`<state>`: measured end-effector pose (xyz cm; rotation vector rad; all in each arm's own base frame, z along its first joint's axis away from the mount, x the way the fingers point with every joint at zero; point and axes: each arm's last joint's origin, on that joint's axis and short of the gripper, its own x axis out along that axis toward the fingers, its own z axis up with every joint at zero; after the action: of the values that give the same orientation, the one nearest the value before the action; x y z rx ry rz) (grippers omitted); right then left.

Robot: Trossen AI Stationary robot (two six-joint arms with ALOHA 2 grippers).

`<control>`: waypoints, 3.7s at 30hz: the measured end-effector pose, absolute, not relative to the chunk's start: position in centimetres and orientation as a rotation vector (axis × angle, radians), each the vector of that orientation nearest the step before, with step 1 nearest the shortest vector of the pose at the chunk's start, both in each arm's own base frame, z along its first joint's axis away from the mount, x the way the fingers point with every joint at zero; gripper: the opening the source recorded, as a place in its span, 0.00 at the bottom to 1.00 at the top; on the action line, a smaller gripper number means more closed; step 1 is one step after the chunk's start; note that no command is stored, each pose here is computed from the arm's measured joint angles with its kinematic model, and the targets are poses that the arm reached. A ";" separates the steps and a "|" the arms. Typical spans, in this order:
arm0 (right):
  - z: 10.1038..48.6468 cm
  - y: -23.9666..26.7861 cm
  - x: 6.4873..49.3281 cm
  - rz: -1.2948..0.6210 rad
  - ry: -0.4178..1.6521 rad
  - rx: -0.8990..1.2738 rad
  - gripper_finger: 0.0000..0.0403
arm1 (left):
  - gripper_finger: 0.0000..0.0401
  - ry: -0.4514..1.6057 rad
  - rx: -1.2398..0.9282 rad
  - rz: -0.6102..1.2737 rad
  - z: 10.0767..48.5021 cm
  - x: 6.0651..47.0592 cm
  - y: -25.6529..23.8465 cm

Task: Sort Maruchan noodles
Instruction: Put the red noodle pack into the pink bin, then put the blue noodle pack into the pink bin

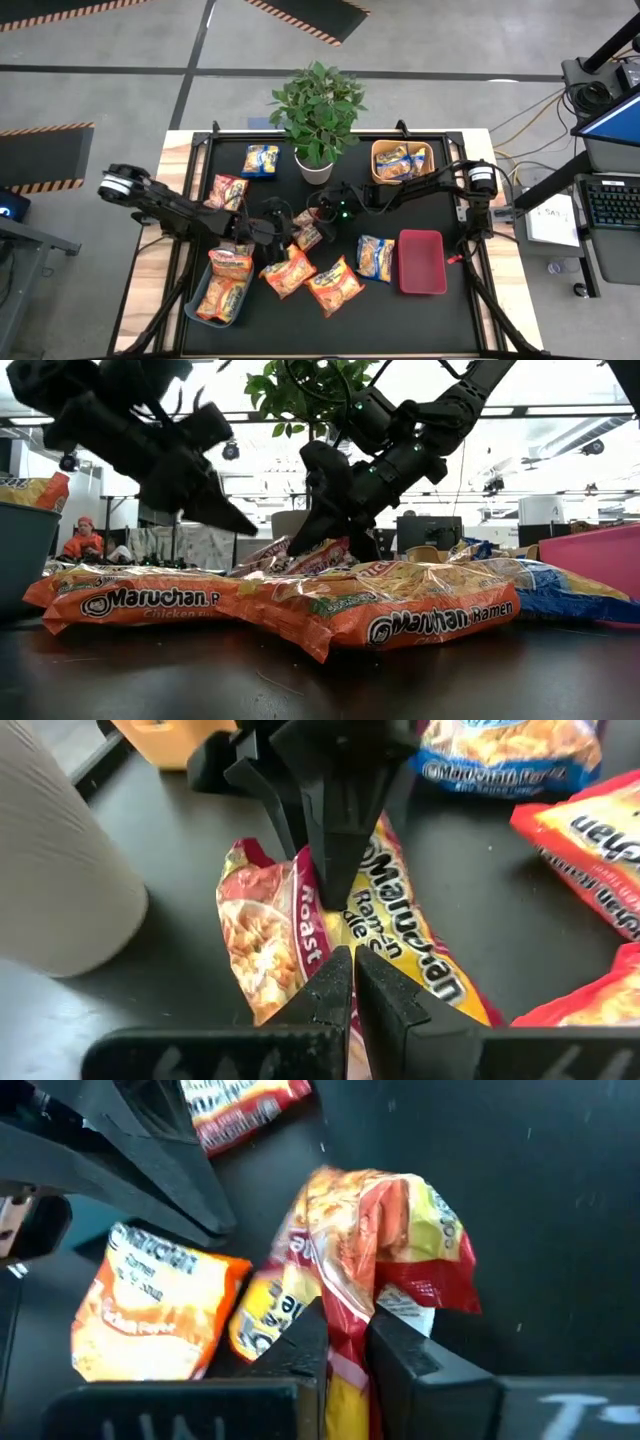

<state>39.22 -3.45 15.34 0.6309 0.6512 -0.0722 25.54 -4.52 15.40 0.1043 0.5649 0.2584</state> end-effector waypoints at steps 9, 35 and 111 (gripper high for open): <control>19.4 -3.3 38.1 -0.027 0.587 0.529 0.07 | 0.00 0.435 0.131 0.240 20.0 23.5 -4.1; 32.7 3.0 17.8 0.046 0.928 0.307 0.07 | 0.00 0.249 0.246 0.218 24.1 21.7 -3.7; 28.9 7.3 22.7 -0.183 1.522 0.084 0.34 | 0.00 0.146 0.352 0.219 24.7 21.8 -3.7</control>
<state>22.75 7.28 28.95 0.0843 1.5217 -0.1830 21.81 -3.67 24.68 0.3516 0.1457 0.2192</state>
